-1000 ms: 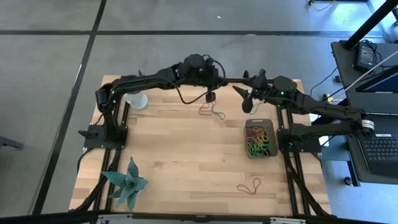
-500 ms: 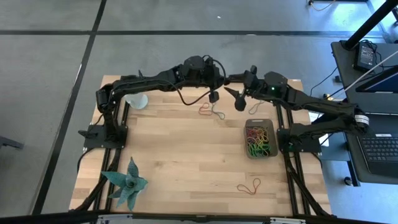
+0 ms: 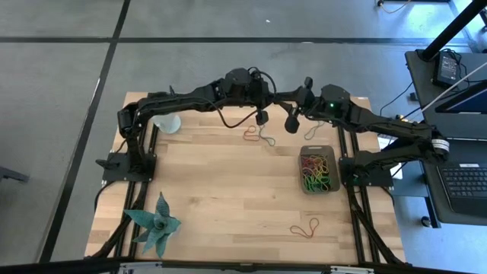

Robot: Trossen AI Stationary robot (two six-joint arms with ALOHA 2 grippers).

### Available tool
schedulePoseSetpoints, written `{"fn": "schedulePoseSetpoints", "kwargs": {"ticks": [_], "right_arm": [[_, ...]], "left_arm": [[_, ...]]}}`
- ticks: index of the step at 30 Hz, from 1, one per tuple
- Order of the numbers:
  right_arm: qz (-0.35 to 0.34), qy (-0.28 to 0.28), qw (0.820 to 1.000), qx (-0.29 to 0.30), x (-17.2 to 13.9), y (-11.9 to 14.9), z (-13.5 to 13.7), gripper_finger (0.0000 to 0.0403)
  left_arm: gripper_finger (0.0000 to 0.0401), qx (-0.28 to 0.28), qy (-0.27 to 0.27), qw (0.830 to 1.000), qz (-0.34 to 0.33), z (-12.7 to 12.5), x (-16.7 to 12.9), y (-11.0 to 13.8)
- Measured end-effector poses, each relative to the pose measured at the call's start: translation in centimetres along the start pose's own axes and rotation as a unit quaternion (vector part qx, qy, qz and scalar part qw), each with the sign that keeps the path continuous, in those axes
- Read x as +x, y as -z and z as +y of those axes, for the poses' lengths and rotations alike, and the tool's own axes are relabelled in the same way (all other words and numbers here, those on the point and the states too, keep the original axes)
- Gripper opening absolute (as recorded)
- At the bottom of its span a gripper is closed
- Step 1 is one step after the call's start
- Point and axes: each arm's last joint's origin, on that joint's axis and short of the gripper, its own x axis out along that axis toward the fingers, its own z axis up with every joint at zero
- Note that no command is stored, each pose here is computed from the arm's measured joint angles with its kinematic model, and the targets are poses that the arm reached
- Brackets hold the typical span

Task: Pick and place rubber bands into bin
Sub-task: Put the black rubber band into the black bin

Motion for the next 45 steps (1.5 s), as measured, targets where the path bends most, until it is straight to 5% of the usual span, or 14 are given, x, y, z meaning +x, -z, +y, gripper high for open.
{"fn": "schedulePoseSetpoints", "kwargs": {"ticks": [9, 24, 33, 38, 45], "right_arm": [[0.014, 0.005, 1.000, 0.009, 0.1, 0.3, -0.3, 0.0009], [0.043, 0.079, 0.996, 0.007, -0.1, 0.7, -0.7, 0.0005], [0.081, 0.122, 0.988, 0.054, -2.9, 0.7, -1.2, 0.0005], [0.154, 0.125, 0.972, 0.128, -5.5, 1.9, -1.2, 0.0005], [0.285, 0.130, 0.925, 0.213, -9.3, 3.1, -0.4, 0.0002]], "left_arm": [[0.0004, 0.000, -0.004, 1.000, 0.001, 0.3, 0.0, 0.1], [0.0089, 0.015, -0.011, 1.000, -0.001, 1.0, -0.1, 0.1], [0.0089, 0.058, -0.124, 0.990, 0.029, 1.8, -1.9, -0.8], [0.0065, 0.075, -0.148, 0.982, 0.089, 1.9, -3.3, -0.5], [0.0007, 0.022, -0.052, 0.990, 0.129, 3.5, -3.3, 2.1]]}}
